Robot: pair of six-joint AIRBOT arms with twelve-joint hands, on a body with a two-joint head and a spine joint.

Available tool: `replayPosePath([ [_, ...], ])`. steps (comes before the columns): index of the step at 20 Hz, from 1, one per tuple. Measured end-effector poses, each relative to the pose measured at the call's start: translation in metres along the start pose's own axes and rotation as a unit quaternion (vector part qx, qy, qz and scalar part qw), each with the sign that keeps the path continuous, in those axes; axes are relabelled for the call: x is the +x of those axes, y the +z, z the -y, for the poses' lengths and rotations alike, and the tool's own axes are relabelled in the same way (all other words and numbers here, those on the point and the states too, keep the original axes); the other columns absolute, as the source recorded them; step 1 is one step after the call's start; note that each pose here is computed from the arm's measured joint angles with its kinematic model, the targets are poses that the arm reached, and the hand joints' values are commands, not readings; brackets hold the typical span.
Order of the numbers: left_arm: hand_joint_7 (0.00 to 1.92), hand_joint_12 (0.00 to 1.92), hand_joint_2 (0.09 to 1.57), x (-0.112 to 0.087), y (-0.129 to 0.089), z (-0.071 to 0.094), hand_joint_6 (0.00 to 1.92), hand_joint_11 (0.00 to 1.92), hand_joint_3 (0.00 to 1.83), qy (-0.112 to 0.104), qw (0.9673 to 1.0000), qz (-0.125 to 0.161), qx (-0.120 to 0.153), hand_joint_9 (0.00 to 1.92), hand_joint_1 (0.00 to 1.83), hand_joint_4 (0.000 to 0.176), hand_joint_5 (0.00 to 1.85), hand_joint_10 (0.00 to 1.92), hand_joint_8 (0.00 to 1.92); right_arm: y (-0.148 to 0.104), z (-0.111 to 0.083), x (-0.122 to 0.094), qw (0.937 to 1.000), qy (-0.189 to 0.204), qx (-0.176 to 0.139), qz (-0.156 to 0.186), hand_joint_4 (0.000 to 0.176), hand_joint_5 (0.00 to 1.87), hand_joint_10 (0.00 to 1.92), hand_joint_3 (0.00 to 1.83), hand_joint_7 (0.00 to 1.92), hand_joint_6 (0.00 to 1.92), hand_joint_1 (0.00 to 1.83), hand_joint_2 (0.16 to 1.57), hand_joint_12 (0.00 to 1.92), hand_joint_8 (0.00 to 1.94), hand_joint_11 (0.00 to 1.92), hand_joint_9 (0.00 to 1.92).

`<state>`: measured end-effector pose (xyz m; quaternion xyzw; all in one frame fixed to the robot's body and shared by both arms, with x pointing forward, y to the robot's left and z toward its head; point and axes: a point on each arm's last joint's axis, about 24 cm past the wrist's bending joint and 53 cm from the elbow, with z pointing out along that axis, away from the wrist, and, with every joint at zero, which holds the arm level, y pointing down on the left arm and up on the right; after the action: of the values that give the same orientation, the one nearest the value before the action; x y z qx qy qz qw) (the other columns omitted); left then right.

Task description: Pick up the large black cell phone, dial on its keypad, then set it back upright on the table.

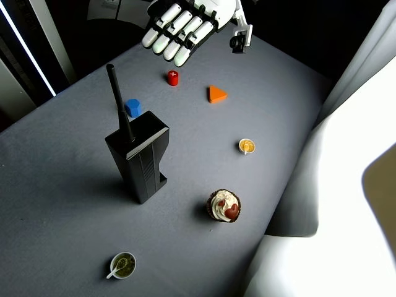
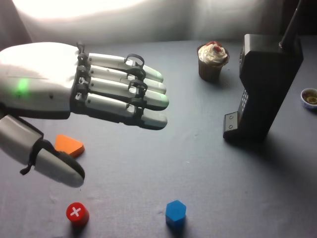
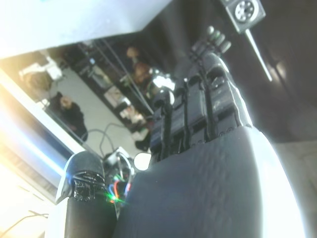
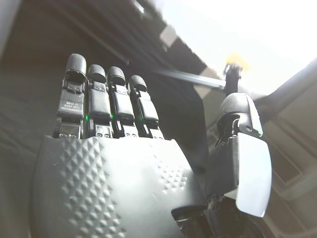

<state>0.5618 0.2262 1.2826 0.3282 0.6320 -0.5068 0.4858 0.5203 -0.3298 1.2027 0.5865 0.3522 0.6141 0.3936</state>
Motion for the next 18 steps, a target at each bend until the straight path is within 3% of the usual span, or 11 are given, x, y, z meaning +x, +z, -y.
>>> replayPosePath([
  [3, 0.11, 0.17, 1.2, -0.008, 0.001, 0.003, 0.0, 0.0, 0.0, -0.013, 0.9998, 0.017, 0.005, 0.08, 0.0, 0.03, 0.15, 0.0, 0.0, -0.001, 0.012, 0.005, 0.9997, -0.021, 0.008, -0.007, 0.0, 0.04, 0.0, 0.0, 0.08, 0.0, 0.31, 0.98, 0.42, 0.0, 0.0, 0.07],
  [6, 0.11, 0.13, 1.2, 0.002, 0.001, -0.005, 0.0, 0.0, 0.0, -0.018, 0.9998, -0.002, -0.012, 0.08, 0.0, 0.028, 0.14, 0.0, 0.0, 0.001, 0.018, 0.016, 0.9997, 0.001, 0.006, -0.022, 0.0, 0.01, 0.0, 0.0, 0.06, 0.0, 0.34, 0.97, 0.4, 0.0, 0.0, 0.05],
  [8, 0.11, 0.12, 1.2, 0.007, 0.0, -0.015, 0.0, 0.0, 0.0, -0.014, 0.9993, -0.01, -0.033, 0.08, 0.0, 0.026, 0.15, 0.0, 0.0, 0.002, 0.027, 0.03, 0.9987, 0.005, 0.008, -0.05, 0.0, 0.02, 0.0, 0.0, 0.06, 0.0, 0.41, 0.95, 0.42, 0.0, 0.0, 0.05],
  [10, 0.14, 0.21, 1.19, 0.006, 0.003, -0.014, 0.0, 0.0, 0.0, -0.011, 0.9993, -0.005, -0.034, 0.11, 0.0, 0.031, 0.18, 0.0, 0.0, 0.002, 0.04, 0.041, 0.997, 0.004, 0.017, -0.075, 0.0, 0.02, 0.0, 0.0, 0.06, 0.0, 0.47, 0.95, 0.4, 0.0, 0.0, 0.05],
  [11, 0.1, 0.12, 1.2, 0.006, 0.006, -0.011, 0.0, 0.0, 0.0, -0.012, 0.9995, -0.004, -0.029, 0.08, 0.0, 0.029, 0.15, 0.0, 0.0, 0.003, 0.046, 0.045, 0.9962, 0.01, 0.019, -0.084, 0.0, 0.02, 0.0, 0.0, 0.05, 0.0, 0.52, 0.94, 0.39, 0.0, 0.0, 0.04],
  [14, 0.11, 0.13, 1.2, 0.004, 0.006, -0.012, 0.0, 0.0, 0.0, -0.011, 0.9994, 0.0, -0.032, 0.09, 0.0, 0.025, 0.16, 0.0, 0.0, 0.015, 0.051, 0.055, 0.9931, 0.026, 0.001, -0.115, 0.0, 0.0, 0.0, 0.0, 0.02, 0.0, 0.56, 0.94, 0.3, 0.0, 0.0, 0.02],
  [18, 0.13, 0.15, 1.2, 0.003, 0.005, -0.012, 0.01, 0.0, 0.0, -0.012, 0.9994, 0.003, -0.033, 0.09, 0.0, 0.028, 0.17, 0.0, 0.0, 0.032, 0.05, 0.067, 0.9883, 0.038, -0.021, -0.146, 0.0, 0.01, 0.0, 0.0, 0.03, 0.0, 0.59, 0.95, 0.38, 0.0, 0.0, 0.04],
])
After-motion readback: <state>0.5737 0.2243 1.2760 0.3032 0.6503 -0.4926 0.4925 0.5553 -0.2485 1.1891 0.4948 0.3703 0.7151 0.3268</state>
